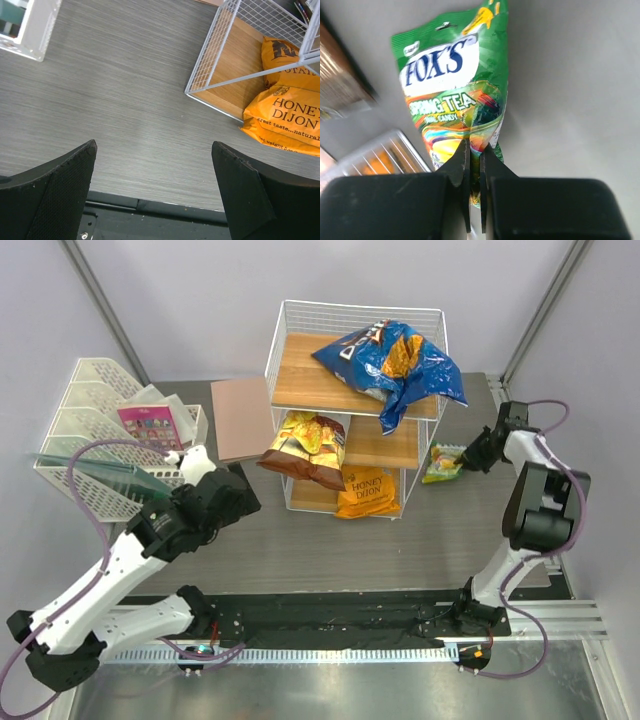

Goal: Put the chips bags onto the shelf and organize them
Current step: Pick up the potato chip from the center of the board.

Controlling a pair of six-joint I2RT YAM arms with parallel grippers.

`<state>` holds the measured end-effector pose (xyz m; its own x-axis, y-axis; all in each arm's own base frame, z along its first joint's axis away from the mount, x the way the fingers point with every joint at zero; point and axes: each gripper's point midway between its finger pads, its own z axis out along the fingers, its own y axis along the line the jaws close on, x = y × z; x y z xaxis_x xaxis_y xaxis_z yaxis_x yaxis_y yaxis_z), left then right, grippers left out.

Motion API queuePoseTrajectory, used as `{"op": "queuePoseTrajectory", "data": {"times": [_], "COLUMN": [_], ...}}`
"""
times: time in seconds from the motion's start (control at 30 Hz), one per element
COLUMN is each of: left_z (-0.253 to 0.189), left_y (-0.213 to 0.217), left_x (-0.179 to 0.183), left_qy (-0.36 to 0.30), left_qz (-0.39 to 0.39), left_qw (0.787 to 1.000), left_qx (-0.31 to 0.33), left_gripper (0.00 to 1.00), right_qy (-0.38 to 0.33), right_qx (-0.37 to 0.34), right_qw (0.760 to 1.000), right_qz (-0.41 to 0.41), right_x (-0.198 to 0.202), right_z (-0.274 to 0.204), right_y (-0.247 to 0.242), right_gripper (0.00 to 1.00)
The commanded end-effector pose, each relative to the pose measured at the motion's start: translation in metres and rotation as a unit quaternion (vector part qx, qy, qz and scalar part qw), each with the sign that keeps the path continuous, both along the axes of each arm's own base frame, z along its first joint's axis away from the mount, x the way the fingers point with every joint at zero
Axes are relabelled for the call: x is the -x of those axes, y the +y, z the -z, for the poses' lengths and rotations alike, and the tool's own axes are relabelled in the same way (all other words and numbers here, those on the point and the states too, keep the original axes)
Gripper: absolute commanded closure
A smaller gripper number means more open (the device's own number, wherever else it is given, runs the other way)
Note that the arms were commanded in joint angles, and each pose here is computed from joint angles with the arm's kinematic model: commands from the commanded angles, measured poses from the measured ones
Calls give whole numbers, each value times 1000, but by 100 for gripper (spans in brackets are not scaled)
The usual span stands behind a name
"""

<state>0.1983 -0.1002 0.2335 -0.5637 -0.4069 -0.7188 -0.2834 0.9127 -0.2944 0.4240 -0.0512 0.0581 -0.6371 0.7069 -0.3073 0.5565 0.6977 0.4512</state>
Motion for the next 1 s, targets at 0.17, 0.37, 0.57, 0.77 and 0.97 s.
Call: {"op": "queuePoseTrajectory", "data": {"times": [0.17, 0.37, 0.57, 0.77, 0.97], "left_z": [24, 22, 32, 36, 44], "left_y": [-45, -45, -49, -56, -60], "left_x": [-26, -31, -39, -38, -31], "left_qy": [26, 14, 40, 45, 54], "left_qz": [61, 74, 89, 101, 107], "left_qw": [998, 997, 995, 994, 992], "left_qx": [-5, 4, -1, 15, 36], "left_gripper": [2, 1, 2, 2, 1], "right_qy": [43, 5, 14, 58, 101], "right_qx": [-1, -1, -11, -6, -37], "right_qw": [998, 997, 997, 998, 994], "right_qz": [48, 72, 78, 21, -16], "right_x": [110, 127, 150, 183, 219], "right_z": [-34, -55, -67, -77, -85], "right_y": [31, 37, 47, 91, 133], "right_gripper": [99, 99, 99, 99, 99]}}
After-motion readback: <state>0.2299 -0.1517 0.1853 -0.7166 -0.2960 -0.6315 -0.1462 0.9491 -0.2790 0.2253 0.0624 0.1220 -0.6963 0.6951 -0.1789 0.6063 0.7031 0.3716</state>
